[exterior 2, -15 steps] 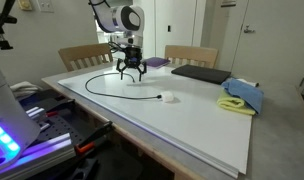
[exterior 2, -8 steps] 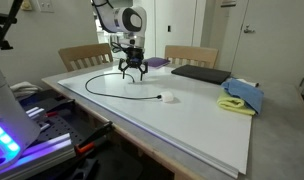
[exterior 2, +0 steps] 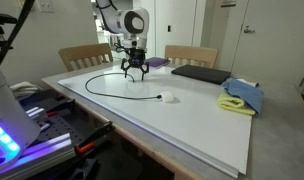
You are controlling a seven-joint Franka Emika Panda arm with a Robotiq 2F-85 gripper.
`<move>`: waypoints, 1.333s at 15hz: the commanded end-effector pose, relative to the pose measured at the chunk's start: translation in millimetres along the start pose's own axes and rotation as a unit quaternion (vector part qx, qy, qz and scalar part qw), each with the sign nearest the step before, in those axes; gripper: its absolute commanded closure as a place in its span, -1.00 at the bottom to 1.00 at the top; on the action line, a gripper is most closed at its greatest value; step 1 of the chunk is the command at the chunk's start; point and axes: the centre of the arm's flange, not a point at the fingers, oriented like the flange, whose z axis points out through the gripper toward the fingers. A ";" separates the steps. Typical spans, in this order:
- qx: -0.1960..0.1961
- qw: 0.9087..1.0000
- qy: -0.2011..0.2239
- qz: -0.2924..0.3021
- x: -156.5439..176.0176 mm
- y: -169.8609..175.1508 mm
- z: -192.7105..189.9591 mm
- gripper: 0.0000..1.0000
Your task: Unwind the charging cable
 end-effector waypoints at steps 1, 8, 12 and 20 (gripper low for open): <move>0.000 1.000 0.000 0.000 0.0 0.0 0.0 -1.00; 0.099 0.995 -0.006 0.026 -2.3 9.0 -4.5 -1.00; 0.098 0.993 -0.038 0.058 8.6 3.8 3.4 -1.00; 0.098 0.992 -0.051 0.055 9.2 9.4 10.3 -1.00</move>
